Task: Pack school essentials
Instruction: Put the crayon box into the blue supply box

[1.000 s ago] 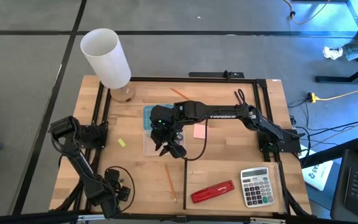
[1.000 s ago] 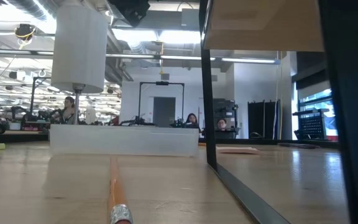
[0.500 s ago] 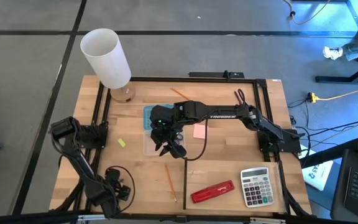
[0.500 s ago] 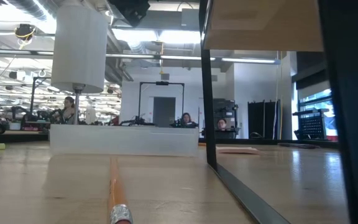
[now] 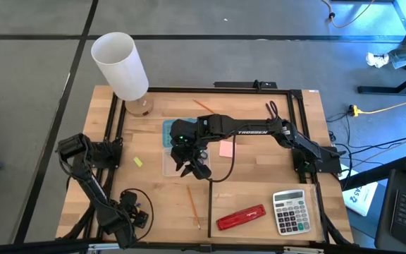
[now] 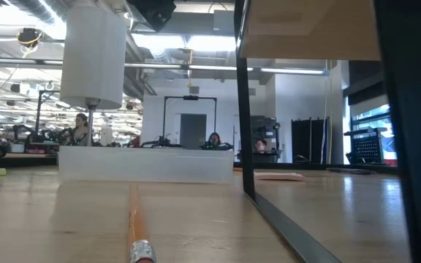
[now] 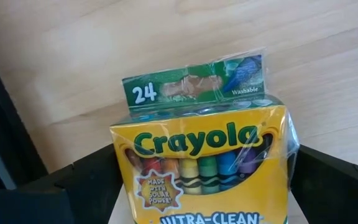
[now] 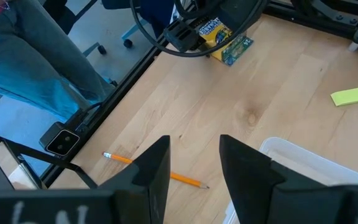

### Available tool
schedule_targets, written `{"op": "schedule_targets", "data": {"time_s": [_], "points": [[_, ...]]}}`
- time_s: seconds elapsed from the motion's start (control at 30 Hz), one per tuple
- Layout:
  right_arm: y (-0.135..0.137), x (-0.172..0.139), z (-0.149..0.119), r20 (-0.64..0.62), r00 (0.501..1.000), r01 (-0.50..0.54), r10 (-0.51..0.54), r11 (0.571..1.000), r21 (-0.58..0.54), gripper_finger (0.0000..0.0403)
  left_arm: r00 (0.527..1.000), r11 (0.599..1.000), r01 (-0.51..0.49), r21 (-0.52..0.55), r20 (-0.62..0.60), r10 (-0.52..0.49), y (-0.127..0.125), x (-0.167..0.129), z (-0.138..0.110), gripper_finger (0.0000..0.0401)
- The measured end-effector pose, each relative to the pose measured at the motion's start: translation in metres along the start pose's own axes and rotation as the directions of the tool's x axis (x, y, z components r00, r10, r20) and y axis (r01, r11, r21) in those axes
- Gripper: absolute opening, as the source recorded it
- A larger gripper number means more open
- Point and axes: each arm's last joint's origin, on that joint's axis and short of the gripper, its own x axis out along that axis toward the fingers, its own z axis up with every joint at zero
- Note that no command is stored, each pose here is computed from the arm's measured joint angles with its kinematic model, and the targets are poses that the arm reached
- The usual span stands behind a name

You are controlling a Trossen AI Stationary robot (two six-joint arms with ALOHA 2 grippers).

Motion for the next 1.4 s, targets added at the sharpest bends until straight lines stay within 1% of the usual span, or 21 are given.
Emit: {"op": "schedule_targets", "data": {"time_s": [0.13,0.4,0.53,0.8,1.0,1.23,1.4], "points": [[0.0,0.0,0.0,0.0,1.0,0.0,0.0,1.0,0.0,0.0141,1.0,1.0,-0.003,0.006,0.002,0.003,-0.0003,0.0,0.0007,0.0387],[-0.0001,-0.0001,0.0,0.0,1.0,0.0,0.0,1.0,0.0,0.0141,1.0,1.0,0.007,0.002,0.004,-0.007,-0.0009,0.0003,0.0006,0.0338],[-0.0002,-0.0001,0.0,0.0,1.0,0.0,0.0,1.0,0.0,0.0141,1.0,1.0,0.007,-0.016,0.008,-0.007,-0.0006,0.0004,0.0008,0.0325],[-0.0002,-0.0001,0.0,0.0,1.0,0.001,-0.001,1.0,0.0,0.0141,1.0,0.999,0.019,-0.039,0.016,-0.018,-0.0009,0.0003,0.0009,0.0323],[0.0,0.0,0.0,0.0,1.0,0.0,0.0,1.0,0.0,0.0141,0.999,0.999,0.037,-0.026,0.022,-0.037,-0.0001,0.0003,-0.001,0.0326],[-0.0001,-0.0001,-0.0001,0.0,1.0,0.0,0.0,1.0,0.0,0.0141,0.999,0.999,0.044,-0.013,0.028,-0.043,0.0004,0.0004,-0.0015,0.0318],[0.0,0.0,0.0,0.0,1.0,0.0,0.0,1.0,0.0,0.0141,0.997,0.998,0.058,-0.017,0.047,-0.057,-0.0025,0.0007,0.0019,0.0319]]}}
